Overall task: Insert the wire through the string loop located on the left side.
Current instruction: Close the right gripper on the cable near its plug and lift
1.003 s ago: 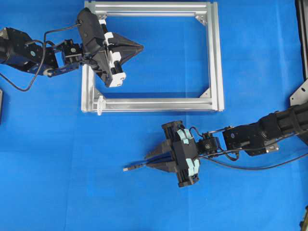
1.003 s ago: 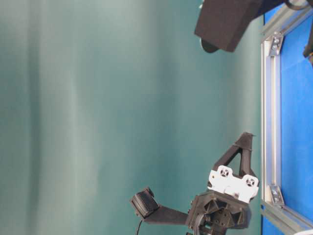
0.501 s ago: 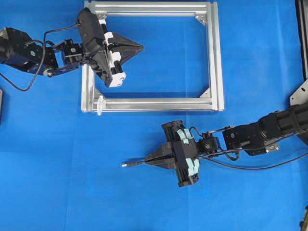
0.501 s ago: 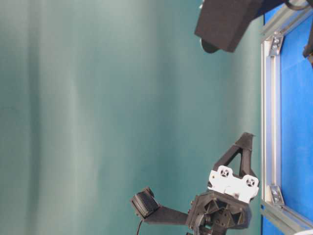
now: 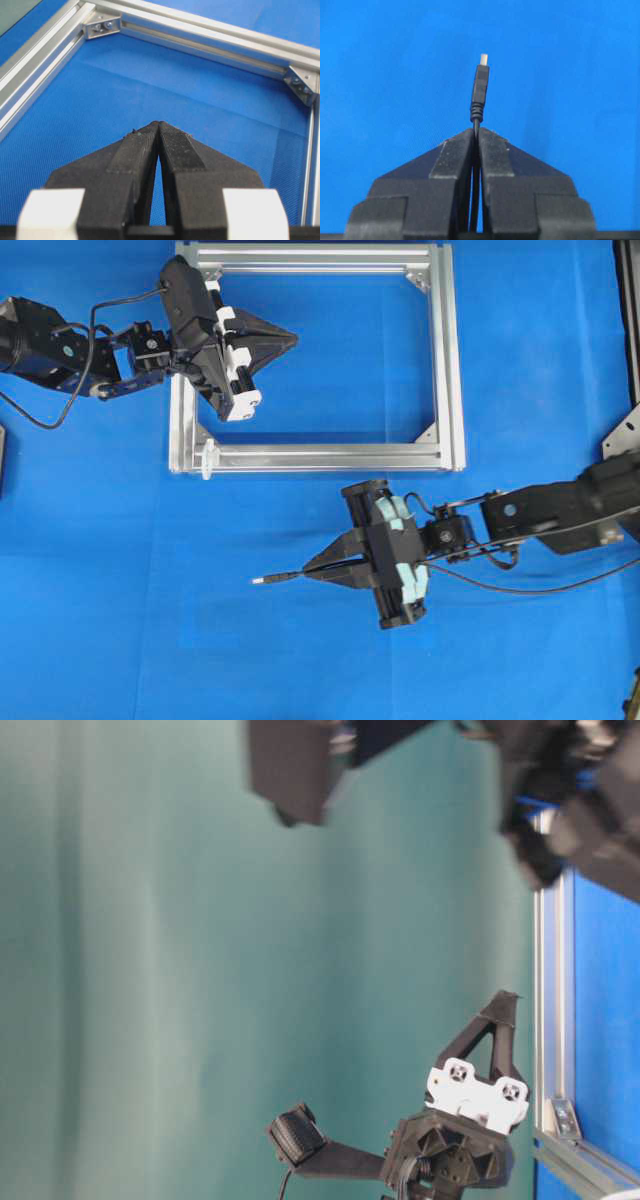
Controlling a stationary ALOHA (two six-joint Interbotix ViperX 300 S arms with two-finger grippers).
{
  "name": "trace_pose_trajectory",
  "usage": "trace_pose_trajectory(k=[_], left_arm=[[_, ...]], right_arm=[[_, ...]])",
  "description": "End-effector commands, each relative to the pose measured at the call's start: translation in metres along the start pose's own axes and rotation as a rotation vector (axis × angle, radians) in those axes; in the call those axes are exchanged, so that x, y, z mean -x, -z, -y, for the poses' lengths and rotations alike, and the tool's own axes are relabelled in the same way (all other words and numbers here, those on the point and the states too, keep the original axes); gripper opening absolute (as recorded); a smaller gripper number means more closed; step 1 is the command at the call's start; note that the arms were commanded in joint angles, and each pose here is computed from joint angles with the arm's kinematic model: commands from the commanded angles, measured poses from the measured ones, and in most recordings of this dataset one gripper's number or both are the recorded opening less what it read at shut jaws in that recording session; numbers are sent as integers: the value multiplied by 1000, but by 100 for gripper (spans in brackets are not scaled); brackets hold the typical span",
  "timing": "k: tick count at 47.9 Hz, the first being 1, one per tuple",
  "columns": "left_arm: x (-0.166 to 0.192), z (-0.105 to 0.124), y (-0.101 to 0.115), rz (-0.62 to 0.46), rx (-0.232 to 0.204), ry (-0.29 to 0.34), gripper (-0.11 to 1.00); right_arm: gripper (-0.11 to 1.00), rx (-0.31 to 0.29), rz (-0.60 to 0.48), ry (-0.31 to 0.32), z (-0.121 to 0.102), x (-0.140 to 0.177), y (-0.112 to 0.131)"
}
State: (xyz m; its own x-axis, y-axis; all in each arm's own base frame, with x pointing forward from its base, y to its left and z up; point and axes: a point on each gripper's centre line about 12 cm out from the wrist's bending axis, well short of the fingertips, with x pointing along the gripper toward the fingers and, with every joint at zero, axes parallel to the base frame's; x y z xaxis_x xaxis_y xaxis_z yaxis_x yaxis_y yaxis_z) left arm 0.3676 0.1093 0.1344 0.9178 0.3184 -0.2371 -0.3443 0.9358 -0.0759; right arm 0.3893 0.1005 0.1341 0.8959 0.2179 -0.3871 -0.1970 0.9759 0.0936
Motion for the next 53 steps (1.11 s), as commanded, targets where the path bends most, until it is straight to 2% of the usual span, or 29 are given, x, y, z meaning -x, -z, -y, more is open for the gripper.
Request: trace_pose_trajectory(k=[1, 7, 53], left_arm=[[2, 2, -17, 49, 5, 6, 0], [3, 2, -17, 50, 5, 7, 0], [4, 2, -16, 47, 5, 6, 0]], right_arm=[[0, -1, 44, -8, -3, 13, -26], [0, 3, 48, -9, -4, 19, -34], [0, 6, 35, -8, -4, 20, -31]])
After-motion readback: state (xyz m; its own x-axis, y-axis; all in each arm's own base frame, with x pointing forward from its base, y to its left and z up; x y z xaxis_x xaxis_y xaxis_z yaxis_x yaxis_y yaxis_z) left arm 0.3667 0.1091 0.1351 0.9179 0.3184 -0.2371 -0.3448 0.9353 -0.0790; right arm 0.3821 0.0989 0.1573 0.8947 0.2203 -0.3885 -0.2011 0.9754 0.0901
